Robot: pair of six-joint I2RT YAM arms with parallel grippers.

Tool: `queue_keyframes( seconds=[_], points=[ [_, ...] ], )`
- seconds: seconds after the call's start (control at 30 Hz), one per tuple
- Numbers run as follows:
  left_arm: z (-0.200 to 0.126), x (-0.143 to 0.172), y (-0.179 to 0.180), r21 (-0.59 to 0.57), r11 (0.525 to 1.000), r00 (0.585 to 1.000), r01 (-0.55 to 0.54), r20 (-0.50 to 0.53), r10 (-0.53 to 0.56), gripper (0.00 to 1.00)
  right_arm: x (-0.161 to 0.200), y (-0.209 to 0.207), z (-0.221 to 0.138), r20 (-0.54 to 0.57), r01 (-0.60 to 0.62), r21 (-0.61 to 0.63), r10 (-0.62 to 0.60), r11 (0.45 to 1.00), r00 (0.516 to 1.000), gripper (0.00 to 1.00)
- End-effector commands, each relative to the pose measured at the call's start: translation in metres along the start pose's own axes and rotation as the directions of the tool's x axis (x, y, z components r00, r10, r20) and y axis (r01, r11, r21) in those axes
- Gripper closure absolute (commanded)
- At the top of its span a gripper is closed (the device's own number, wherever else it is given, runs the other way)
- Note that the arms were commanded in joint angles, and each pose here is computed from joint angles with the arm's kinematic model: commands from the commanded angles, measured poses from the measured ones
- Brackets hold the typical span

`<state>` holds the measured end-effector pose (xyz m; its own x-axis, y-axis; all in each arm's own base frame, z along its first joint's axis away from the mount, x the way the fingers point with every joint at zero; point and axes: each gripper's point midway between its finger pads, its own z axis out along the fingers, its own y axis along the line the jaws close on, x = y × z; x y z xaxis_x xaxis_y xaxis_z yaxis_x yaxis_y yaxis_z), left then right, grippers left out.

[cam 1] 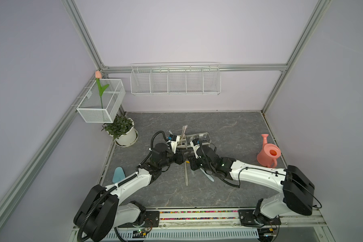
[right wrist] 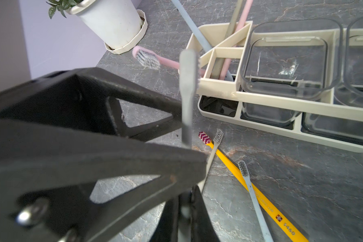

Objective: Place the toothbrush into the toothbrush holder
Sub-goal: Pick up the toothbrush from the center of the board.

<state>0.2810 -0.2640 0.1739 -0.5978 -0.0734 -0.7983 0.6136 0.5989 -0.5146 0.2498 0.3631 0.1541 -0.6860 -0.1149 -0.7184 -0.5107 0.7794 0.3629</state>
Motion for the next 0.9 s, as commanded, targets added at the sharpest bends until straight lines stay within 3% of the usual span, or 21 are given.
queue_keyframes(
  seconds=[0.0,0.3,0.67,0.87],
  points=[
    [0.003,-0.016,-0.01,0.029,0.999,0.999,-0.024,0.033,0.023,0.56,-0.005,0.009,-0.008,0.024,0.012,-0.035,-0.012,0.999,1.0,0.93],
    [0.0,-0.018,-0.015,0.04,0.998,0.998,-0.048,0.048,0.047,0.8,-0.002,0.007,-0.005,0.016,0.014,-0.024,-0.014,1.0,1.0,0.93],
    [-0.007,-0.022,-0.018,0.036,0.997,0.996,-0.069,0.067,0.067,0.99,-0.005,0.002,-0.009,0.03,0.013,-0.002,-0.013,1.0,0.999,0.93],
    [-0.009,-0.024,-0.018,0.026,0.997,0.995,-0.074,0.071,0.072,1.0,-0.003,0.002,-0.006,0.021,0.012,0.002,-0.012,1.0,1.0,0.93]
  ],
)
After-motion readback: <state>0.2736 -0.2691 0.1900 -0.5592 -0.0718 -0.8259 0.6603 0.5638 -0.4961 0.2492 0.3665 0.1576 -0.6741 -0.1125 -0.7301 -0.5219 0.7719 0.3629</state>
